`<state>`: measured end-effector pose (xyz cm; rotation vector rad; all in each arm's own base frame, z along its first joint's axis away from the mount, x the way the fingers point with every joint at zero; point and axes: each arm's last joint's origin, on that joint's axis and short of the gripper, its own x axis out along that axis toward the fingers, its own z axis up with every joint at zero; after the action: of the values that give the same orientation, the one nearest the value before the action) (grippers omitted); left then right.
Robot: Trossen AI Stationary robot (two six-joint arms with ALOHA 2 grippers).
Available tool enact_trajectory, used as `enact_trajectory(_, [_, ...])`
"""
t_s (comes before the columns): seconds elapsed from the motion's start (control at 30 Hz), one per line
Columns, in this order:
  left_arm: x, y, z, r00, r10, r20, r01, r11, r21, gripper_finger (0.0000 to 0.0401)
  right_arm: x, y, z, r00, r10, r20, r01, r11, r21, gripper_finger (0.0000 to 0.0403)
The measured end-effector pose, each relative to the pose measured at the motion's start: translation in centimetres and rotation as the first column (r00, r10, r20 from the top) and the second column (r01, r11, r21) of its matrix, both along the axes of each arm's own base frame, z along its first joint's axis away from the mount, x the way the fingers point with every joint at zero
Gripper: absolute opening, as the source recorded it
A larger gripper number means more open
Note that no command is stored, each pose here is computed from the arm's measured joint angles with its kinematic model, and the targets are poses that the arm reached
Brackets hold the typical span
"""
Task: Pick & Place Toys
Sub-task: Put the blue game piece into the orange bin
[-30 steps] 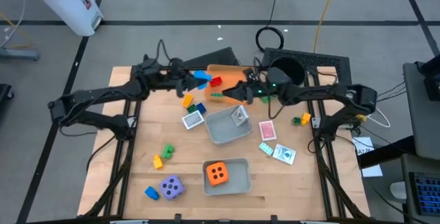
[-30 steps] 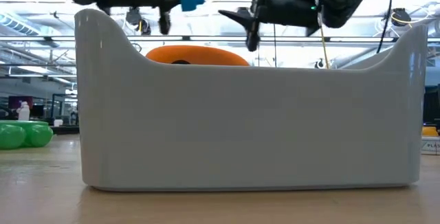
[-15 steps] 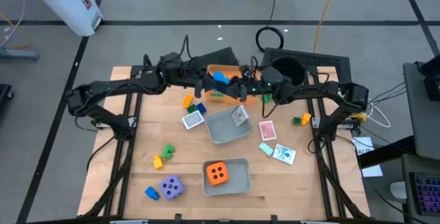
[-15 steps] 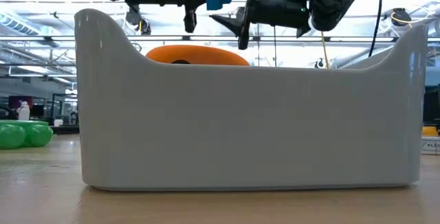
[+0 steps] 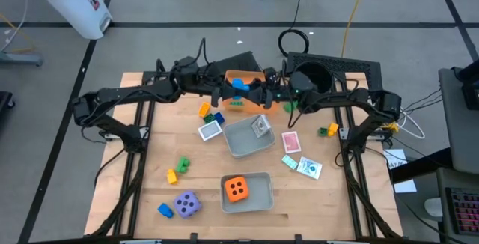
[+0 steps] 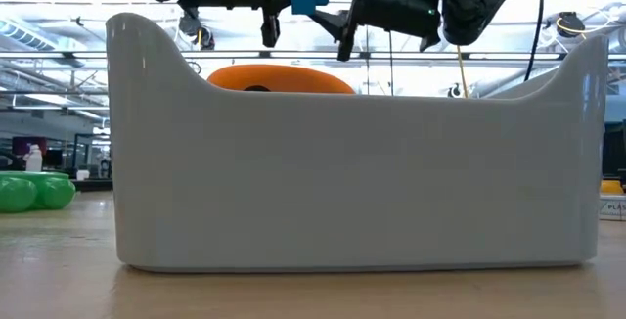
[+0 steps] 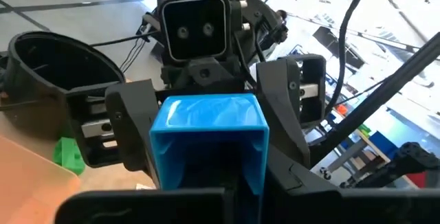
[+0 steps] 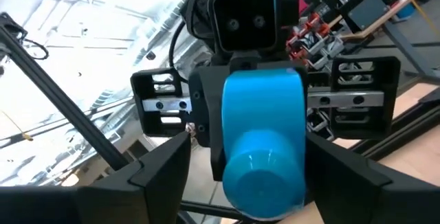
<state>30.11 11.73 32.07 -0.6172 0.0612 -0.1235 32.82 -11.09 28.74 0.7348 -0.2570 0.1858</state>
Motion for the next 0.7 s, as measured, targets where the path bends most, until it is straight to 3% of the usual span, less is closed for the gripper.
enact_trajectory(0.7, [0.01, 0.21, 0.32, 0.997, 0.066, 0.029, -0.065, 0.997, -0.028, 0.0020, 0.05, -0.11, -0.42, 0.998, 0.026, -0.052, -0.025, 0.999, 0.020, 0.0253])
